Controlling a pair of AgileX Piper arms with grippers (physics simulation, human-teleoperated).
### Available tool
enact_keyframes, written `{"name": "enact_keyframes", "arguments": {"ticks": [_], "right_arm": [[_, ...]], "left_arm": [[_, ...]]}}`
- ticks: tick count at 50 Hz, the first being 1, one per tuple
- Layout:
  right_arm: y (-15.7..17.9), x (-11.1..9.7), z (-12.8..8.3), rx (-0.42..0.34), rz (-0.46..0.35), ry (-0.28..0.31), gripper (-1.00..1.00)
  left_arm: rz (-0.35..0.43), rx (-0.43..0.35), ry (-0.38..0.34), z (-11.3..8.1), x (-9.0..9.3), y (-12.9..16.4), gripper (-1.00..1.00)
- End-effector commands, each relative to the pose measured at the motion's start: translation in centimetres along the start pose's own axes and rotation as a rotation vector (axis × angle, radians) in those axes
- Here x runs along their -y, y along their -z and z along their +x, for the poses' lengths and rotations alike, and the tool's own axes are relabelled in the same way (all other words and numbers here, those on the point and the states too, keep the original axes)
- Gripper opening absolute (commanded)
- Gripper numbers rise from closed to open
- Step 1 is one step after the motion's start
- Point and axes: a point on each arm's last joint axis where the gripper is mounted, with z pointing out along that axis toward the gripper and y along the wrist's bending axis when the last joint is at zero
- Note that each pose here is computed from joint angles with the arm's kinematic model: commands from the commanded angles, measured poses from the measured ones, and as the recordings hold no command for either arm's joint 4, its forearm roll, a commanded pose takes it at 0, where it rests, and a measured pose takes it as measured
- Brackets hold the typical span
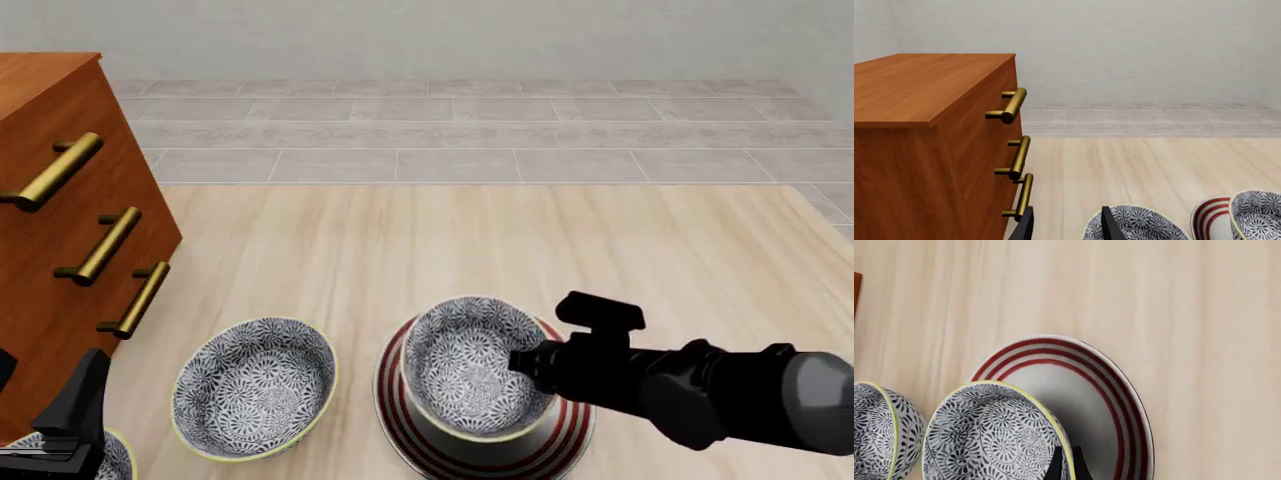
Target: Pick up the bowl and put it in the front on the plate.
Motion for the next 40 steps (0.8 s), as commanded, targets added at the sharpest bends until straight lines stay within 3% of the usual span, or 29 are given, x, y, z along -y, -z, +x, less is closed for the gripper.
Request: {"name": "enact_keyframes", "arguments": {"ticks": [1, 6, 7, 40], "right_arm": [[-0.1, 0.0, 0.0, 0.005, 0.000, -0.028, -1.00], [-0.2, 0.1, -0.3, 0.007, 0.006, -0.024, -1.00], [-0.2, 0.1, -0.3, 0.007, 0.004, -0.024, 1.00], [1.5, -0.5, -2.1, 0.045, -0.002, -0.007, 1.00]], "left_arm": [[0.000, 0.000, 0.000, 0.0, 0.0, 0.0, 1.00], [0.000, 0.000, 0.000, 0.0, 0.0, 0.0, 1.00], [0.000, 0.000, 0.000, 0.0, 0.0, 0.0, 1.00], [0.000, 0.000, 0.000, 0.0, 0.0, 0.0, 1.00]]}}
